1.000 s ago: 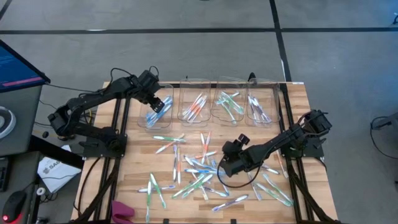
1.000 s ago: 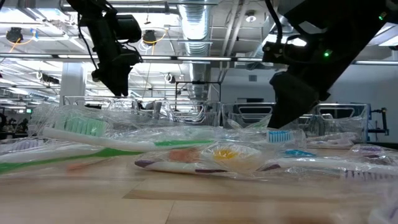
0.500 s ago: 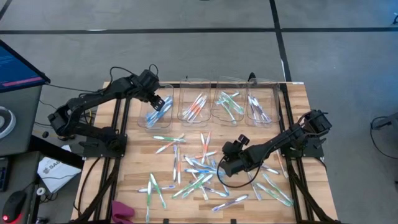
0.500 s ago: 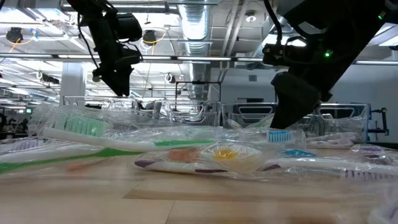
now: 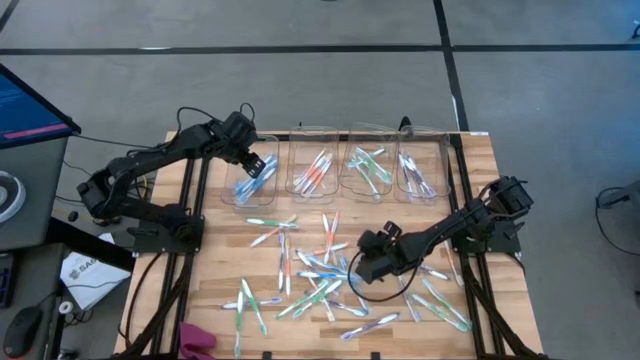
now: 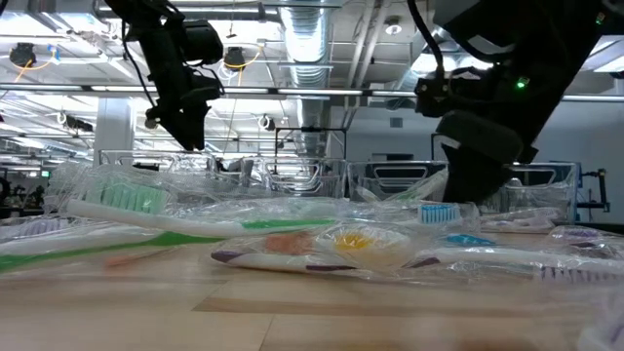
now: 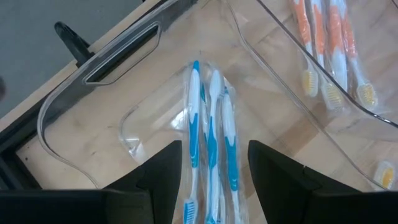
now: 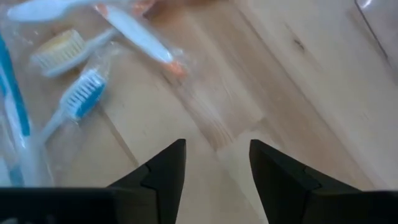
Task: Pick & Place Toothbrushes
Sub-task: Put the orange toothbrush into the middle left transparent bin
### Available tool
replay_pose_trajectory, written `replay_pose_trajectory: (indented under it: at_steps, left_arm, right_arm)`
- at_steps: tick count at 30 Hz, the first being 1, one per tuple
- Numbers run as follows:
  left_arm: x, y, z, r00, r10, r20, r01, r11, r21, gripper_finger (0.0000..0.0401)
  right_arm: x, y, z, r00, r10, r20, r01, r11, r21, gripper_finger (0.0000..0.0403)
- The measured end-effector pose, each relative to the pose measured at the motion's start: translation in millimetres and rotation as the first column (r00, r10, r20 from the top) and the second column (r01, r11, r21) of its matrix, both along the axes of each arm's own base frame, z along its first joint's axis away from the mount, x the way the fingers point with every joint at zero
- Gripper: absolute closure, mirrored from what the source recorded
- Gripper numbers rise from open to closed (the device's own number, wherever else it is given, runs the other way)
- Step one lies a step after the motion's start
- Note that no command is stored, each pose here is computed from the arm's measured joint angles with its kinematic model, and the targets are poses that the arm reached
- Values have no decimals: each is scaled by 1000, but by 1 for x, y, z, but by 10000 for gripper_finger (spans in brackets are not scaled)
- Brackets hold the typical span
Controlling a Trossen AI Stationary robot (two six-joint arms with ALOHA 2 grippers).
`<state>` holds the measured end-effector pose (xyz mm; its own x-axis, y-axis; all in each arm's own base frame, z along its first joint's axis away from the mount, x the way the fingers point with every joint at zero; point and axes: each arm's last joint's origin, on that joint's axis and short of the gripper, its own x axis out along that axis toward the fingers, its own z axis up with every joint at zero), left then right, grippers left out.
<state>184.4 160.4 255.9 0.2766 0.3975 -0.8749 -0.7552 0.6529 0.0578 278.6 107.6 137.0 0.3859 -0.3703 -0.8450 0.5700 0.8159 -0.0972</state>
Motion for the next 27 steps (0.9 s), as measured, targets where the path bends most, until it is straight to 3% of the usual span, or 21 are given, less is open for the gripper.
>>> replay_pose_trajectory:
  at_steps: [18, 27]
  left_arm:
    - [2, -1, 0, 1000, -7, 7, 7, 1000, 6, 222]
    - [1, -1, 2, 999, -45, -7, 45, 999, 22, 222]
  right_arm:
    - [-9, -5, 0, 987, 77, -142, -84, 995, -45, 287]
    - [-7, -20, 16, 968, -6, -252, -15, 996, -83, 358]
